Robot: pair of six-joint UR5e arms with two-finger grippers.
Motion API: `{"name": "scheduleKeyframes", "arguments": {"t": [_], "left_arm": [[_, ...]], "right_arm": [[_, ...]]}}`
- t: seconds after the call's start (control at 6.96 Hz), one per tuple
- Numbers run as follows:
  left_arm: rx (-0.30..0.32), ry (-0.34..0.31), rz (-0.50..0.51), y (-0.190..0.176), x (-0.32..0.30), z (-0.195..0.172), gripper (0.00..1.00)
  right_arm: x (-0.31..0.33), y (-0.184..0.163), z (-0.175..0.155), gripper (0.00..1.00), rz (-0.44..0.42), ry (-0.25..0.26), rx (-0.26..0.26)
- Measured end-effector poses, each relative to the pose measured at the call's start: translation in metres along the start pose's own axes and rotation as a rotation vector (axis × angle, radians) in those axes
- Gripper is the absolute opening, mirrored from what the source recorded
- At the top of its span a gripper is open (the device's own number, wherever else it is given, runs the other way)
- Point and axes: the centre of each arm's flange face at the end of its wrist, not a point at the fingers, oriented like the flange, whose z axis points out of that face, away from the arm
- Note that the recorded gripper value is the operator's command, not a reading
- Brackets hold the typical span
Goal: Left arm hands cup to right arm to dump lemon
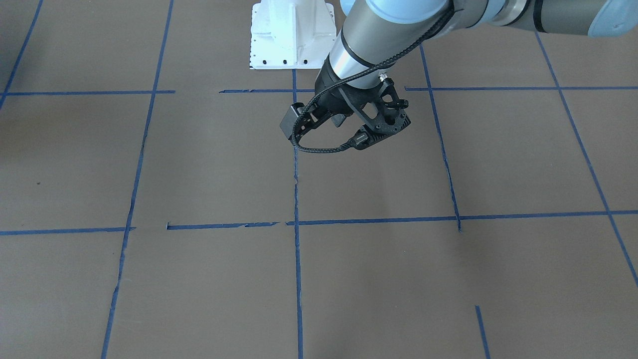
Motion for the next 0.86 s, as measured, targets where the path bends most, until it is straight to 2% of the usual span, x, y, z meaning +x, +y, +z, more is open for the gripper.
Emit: {"name": "scheduleKeyframes", "arguments": {"t": [0.29,0.57,0.72,0.86], "left_arm": [[0.000,-0.002,-0.002,-0.001,-0.001,0.001,1.00],[0.000,-0.010,-0.009,-0.005,-0.006,0.005,1.00],[0.000,-0.013,-0.011,-0.007,-0.008,0.006,1.00],[0.001,-0.014,-0.012,-0.008,-0.009,0.007,1.00]], "right_arm": [[0.000,0.008,0.006,0.02,0.024,-0.003,-0.023],[0.001,0.024,0.018,0.02,0.003,-0.001,-0.051],[0.002,0.033,0.032,0.02,-0.066,0.003,-0.044],[0.006,0.044,0.054,0.02,-0.172,0.013,-0.027]]}}
